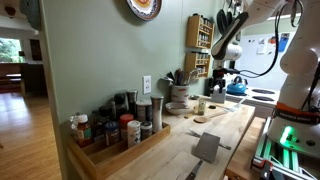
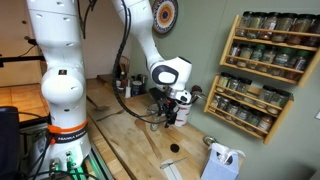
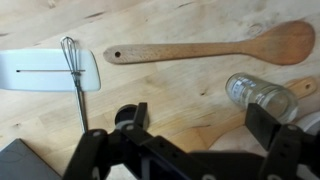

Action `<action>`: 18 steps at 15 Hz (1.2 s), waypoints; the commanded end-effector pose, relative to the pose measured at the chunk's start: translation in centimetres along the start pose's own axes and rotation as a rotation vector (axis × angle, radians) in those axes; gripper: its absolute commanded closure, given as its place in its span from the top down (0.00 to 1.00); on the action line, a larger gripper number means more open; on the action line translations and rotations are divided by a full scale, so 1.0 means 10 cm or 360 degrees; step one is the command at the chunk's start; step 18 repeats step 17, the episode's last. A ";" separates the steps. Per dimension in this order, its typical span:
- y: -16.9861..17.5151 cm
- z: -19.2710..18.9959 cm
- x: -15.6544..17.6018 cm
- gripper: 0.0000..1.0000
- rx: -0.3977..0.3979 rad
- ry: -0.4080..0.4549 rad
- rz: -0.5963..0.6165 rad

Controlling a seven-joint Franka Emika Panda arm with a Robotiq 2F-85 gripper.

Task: Take the lid off the spice bottle and put it on the table

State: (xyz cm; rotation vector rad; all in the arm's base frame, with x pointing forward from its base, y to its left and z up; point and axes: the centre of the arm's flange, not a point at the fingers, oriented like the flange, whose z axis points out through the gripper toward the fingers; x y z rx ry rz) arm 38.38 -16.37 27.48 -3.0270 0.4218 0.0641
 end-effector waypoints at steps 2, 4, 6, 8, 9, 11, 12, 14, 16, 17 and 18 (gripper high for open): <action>-0.41 -0.55 -0.47 1.00 -0.0050 -0.0079 -0.0128; -0.59 -0.73 -0.55 1.00 -0.0105 -0.0110 -0.0161; -0.77 -0.91 -0.67 1.00 -0.0146 -0.0123 -0.0193; -0.91 -1.06 -0.79 1.00 -0.0148 -0.0141 -0.0247; -0.97 -1.12 -0.85 1.00 -0.0143 -0.0146 -0.0285; -1.06 -1.21 -0.97 1.00 -0.0131 -0.0165 -0.0390; -1.10 -1.24 -1.03 1.00 -0.0122 -0.0166 -0.0467; -1.09 -1.21 -0.85 1.00 -0.0138 -0.0162 -0.0409; -1.11 -1.25 -0.90 1.00 -0.0138 -0.0150 -0.0436; -1.11 -1.25 -0.91 1.00 -0.0137 -0.0149 -0.0443; -1.11 -1.25 -0.91 1.00 -0.0137 -0.0149 -0.0443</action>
